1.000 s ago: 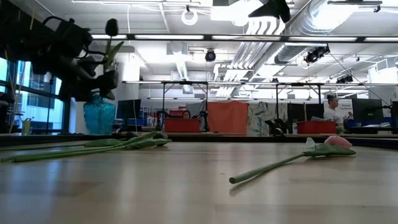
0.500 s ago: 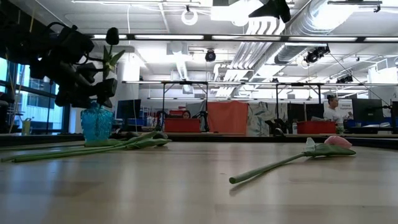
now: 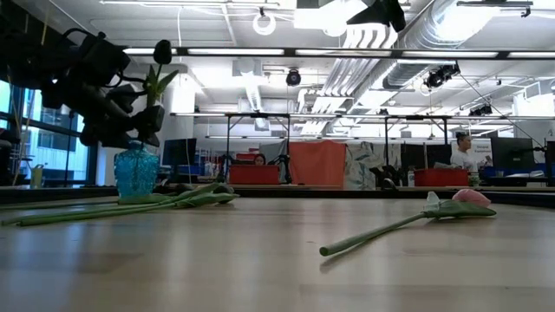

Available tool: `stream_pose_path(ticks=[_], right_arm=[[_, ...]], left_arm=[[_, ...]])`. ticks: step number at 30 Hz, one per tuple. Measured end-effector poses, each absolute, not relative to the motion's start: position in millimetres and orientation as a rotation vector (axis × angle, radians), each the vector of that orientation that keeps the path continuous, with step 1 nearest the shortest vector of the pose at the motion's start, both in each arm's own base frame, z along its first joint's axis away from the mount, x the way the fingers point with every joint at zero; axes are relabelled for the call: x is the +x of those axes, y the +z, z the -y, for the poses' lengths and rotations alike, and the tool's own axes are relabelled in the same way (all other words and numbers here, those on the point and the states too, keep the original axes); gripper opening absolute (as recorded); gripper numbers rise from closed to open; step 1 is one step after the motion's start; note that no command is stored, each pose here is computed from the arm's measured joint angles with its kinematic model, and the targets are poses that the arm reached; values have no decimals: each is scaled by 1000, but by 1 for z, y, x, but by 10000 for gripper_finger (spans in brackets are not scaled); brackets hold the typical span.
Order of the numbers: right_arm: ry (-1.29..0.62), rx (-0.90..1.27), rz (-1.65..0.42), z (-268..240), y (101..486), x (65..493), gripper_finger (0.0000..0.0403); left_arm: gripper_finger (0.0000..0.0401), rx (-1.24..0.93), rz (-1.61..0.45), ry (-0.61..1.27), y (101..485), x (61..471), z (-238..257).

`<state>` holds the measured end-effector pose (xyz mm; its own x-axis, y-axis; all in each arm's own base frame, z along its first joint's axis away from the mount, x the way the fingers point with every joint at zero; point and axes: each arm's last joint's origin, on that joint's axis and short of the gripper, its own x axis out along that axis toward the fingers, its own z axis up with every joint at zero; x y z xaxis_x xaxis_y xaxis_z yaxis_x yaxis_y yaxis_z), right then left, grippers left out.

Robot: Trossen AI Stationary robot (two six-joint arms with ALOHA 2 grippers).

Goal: Sort flowers into vase by color
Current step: Adjust the blue vase, then put the top black flower into the blue vase

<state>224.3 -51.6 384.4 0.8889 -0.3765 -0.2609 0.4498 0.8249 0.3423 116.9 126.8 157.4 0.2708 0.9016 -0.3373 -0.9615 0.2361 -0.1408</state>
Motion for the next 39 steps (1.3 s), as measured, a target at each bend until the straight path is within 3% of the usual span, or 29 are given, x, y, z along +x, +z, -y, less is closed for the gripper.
stream_pose_path(ticks=[12, 26, 32, 36, 39], right_arm=[[-444, 423, -183, 52, 384, 224, 321], [-444, 421, -183, 52, 384, 224, 321], [-443, 415, -185, 52, 384, 224, 321], [-444, 413, -194, 52, 384, 224, 321], [-444, 412, -194, 52, 384, 224, 321]], left_arm=[[287, -286, -169, 1238, 170, 114, -123], [290, -182, -434, 1113, 189, 99, -105], [290, -149, -451, 1101, 201, 92, -98], [290, -151, -535, 1010, 199, 90, -88], [290, -206, -490, 953, 200, 93, -81]])
